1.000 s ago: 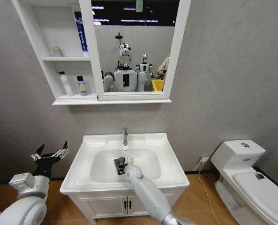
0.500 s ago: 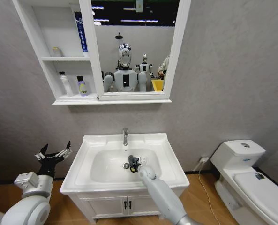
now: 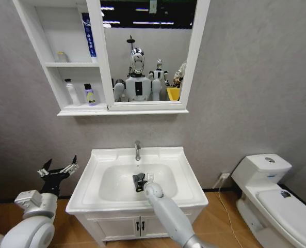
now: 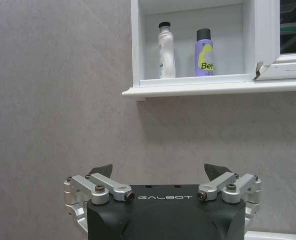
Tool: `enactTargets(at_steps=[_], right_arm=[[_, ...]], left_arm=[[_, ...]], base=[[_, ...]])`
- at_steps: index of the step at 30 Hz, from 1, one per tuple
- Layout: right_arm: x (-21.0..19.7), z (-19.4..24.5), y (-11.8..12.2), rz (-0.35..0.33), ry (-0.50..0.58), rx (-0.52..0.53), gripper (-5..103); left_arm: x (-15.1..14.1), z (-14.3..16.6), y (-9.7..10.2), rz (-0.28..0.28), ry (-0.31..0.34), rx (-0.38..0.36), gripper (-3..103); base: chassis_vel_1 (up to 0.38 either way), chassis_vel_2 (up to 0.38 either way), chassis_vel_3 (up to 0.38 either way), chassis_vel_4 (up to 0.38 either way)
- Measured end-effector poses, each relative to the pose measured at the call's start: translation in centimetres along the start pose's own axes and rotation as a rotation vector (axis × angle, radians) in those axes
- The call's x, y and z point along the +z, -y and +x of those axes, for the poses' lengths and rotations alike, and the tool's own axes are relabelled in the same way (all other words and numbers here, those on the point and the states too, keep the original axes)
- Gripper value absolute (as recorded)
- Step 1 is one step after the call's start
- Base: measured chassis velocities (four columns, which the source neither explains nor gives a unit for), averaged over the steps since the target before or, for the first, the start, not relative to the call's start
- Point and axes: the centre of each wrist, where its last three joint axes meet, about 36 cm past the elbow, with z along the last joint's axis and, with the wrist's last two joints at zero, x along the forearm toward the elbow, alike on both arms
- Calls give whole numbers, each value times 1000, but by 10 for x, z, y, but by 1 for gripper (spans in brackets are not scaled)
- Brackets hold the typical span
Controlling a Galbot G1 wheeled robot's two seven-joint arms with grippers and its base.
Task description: Move facial cleanser and shampoo from washbasin to cabinet, then wipe washbasin with towel.
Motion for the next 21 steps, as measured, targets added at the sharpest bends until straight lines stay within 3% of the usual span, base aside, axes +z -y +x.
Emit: enactTargets(at_steps=[9, 21], right_arm=[[-6, 4, -9, 9, 20, -12, 3], [-3, 19, 46, 45, 6, 97, 3]], left_arm=[[2, -2, 1, 4, -2, 2, 100], [2, -6, 2, 12, 5, 9, 100]], base=[[0, 0, 0, 0], [0, 0, 0, 0]])
